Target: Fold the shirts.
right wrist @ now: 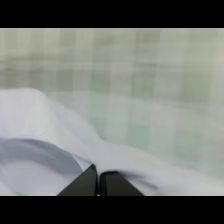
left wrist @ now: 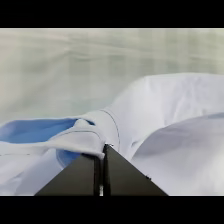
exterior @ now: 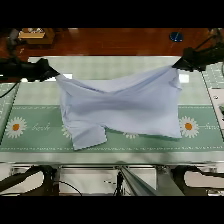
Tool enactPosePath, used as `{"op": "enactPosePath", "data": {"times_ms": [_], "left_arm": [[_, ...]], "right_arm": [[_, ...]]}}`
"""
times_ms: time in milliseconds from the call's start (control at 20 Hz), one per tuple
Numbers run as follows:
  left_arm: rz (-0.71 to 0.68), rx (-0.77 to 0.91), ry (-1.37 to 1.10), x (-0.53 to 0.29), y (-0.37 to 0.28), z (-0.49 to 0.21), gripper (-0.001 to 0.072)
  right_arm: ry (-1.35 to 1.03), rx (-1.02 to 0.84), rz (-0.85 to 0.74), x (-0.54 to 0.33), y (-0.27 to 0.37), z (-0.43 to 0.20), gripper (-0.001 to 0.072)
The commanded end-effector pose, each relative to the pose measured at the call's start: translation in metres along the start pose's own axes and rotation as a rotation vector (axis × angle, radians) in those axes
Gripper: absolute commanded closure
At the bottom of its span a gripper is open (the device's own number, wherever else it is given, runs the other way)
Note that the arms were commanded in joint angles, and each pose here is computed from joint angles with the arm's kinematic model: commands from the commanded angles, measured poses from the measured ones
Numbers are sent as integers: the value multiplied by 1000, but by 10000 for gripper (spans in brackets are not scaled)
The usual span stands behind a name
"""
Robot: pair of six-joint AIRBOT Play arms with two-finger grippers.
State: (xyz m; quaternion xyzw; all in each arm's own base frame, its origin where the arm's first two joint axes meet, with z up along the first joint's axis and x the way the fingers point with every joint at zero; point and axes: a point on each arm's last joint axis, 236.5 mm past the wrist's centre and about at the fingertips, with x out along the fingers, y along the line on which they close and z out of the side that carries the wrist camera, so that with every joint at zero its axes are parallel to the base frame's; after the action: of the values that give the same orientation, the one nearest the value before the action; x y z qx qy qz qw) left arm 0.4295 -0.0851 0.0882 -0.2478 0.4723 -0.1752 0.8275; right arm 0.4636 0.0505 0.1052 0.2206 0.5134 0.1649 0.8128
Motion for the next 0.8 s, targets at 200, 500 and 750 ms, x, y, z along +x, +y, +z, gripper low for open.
{"op": "enactPosePath", "data": {"times_ms": [200,500,750], "left_arm": [[0,-158,-44,88,46,18,678],[-37,-293,68,61,72,8,92],[-79,-394,259,-42,113,-30,93]], "right_arm": [[-93,100,-29,69,-38,35,612],[-33,33,-70,30,-55,22,342],[163,65,-701,-118,-185,-50,342]]}}
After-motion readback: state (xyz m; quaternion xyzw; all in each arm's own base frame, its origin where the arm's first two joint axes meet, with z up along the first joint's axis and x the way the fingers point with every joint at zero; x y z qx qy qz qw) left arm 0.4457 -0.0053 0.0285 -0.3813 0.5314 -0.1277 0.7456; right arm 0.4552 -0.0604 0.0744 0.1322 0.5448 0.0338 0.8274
